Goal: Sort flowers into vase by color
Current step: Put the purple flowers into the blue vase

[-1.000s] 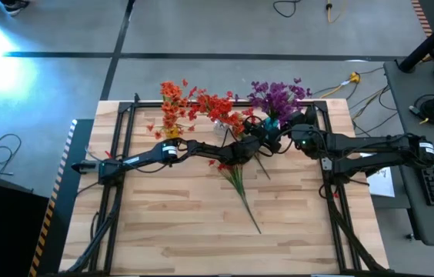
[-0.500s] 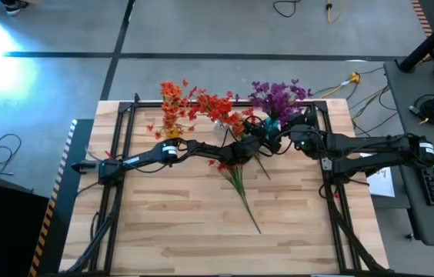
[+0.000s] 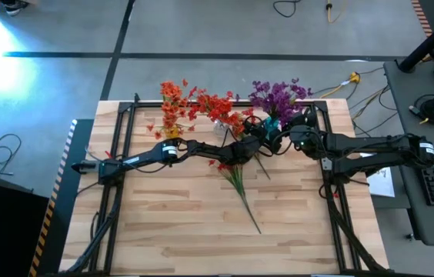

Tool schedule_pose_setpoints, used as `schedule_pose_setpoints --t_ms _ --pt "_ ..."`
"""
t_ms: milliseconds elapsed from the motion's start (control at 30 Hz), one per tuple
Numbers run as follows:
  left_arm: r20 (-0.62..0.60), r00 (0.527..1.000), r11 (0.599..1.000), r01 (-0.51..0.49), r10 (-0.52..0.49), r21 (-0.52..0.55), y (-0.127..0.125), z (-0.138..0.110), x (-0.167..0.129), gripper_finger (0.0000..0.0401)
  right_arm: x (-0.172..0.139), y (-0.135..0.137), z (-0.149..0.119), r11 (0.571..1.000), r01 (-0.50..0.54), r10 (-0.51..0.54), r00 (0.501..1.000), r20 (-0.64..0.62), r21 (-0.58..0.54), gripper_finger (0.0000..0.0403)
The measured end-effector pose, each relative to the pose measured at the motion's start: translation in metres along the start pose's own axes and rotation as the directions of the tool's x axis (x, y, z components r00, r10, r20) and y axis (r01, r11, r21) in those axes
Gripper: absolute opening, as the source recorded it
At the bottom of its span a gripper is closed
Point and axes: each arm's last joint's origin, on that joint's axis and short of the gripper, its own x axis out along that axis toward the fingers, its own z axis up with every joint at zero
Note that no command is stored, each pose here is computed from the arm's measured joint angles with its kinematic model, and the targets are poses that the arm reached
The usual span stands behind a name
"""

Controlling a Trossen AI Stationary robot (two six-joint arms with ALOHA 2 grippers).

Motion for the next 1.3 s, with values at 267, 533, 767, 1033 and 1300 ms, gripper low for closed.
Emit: schedule_pose_setpoints --t_ms 267,533,767,1033,1300 --pt "0.002 1.0 1.0 -0.024 0.024 -0.001 -0.001 0.0 -0.002 0.0271 -0.001 0.0 0.002 1.0 -0.002 0.002 1.0 0.0 -0.014 0.0055" --pt "0.004 0.998 0.997 -0.067 0.067 0.029 -0.003 0.001 -0.004 0.0271 -0.001 0.001 0.003 1.0 -0.006 0.006 1.0 0.003 -0.011 0.0149" --pt "0.005 0.998 0.998 -0.059 0.059 0.026 -0.008 0.002 -0.008 0.0271 -0.002 0.001 0.003 0.999 -0.051 0.051 0.999 -0.011 -0.008 0.0204" --pt "0.013 0.996 0.995 -0.091 0.09 0.039 -0.013 0.008 -0.013 0.0271 -0.012 -0.01 0.004 0.999 -0.051 0.051 0.998 -0.032 -0.008 0.0242" --pt "0.012 0.993 0.992 -0.115 0.115 0.044 -0.017 0.008 -0.018 0.0271 -0.026 -0.025 0.005 0.994 -0.099 0.101 0.993 -0.058 0.037 0.0273"
